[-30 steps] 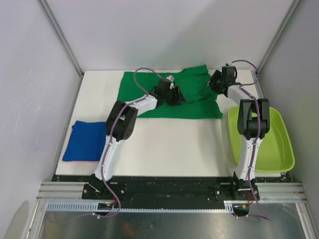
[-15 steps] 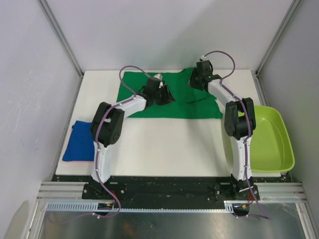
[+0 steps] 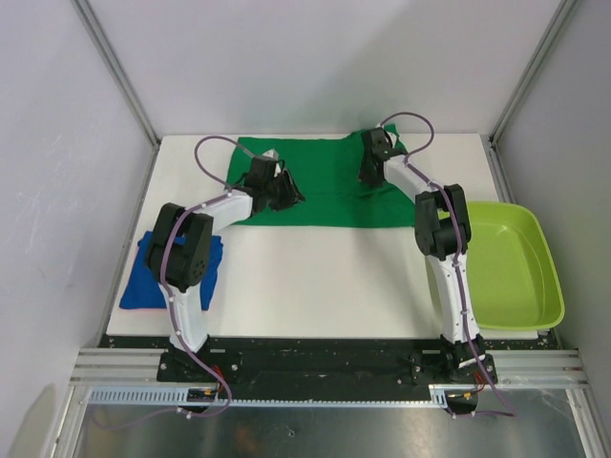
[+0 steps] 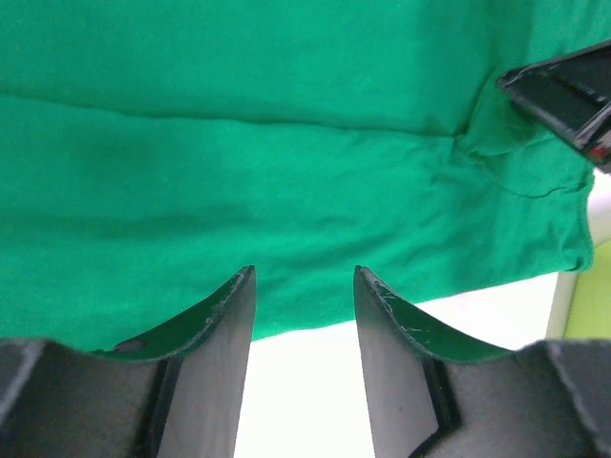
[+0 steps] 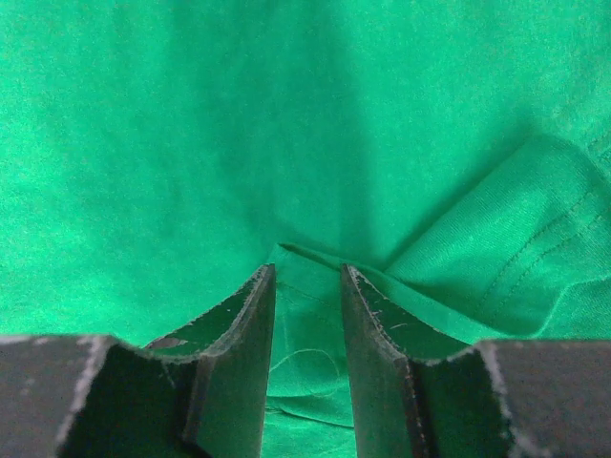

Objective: Fold and stack the t-shirts
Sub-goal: Fold the flattened tshirt in 1/3 of the way

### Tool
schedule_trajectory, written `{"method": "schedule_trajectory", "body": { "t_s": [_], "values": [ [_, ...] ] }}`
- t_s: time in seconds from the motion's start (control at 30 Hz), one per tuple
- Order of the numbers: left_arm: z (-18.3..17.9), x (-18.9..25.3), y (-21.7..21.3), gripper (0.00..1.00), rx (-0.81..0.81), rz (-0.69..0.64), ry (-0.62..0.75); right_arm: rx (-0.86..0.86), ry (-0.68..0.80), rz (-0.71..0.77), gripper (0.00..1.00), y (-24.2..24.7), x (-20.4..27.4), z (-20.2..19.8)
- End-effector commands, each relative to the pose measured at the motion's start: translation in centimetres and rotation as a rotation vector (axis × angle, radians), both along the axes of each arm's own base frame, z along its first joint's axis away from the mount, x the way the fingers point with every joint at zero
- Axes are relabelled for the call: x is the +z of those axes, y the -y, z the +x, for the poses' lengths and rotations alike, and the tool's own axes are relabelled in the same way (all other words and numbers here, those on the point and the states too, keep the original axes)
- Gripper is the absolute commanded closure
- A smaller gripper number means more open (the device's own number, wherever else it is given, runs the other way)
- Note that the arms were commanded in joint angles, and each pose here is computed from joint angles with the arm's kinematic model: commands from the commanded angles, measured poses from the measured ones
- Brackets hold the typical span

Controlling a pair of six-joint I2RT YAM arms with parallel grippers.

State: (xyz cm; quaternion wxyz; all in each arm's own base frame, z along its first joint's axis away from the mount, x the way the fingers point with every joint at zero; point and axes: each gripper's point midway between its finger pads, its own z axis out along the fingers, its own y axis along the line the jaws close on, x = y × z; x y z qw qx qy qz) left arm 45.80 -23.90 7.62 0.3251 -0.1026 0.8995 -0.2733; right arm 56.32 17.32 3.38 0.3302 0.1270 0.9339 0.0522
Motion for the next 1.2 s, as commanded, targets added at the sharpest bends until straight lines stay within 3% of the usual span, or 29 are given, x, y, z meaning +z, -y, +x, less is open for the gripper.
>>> {"method": "schedule_trajectory", "body": {
  "t_s": [0.0, 0.33, 0.73, 1.17],
  "values": [
    [0.0, 2.3, -0.6, 0.50, -0.013, -0.003, 0.061, -0.029, 0.046, 0.001, 0.62, -0.6, 1.4, 1.3],
    [0.2, 2.0, -0.9, 0.51, -0.009, -0.003, 0.055, -0.019, 0.048, -0.016, 0.61, -1.3, 1.1, 1.1],
    [0.3, 1.9, -1.3, 0.52, -0.003, -0.004, 0.050, -0.024, 0.049, -0.039, 0.97, -1.4, 1.4, 1.1],
    [0.3, 1.8, -1.5, 0.53, 0.001, -0.006, 0.046, 0.068, 0.193, -0.040, 1.00, -4.2, 4.5, 2.4]
  ]
}}
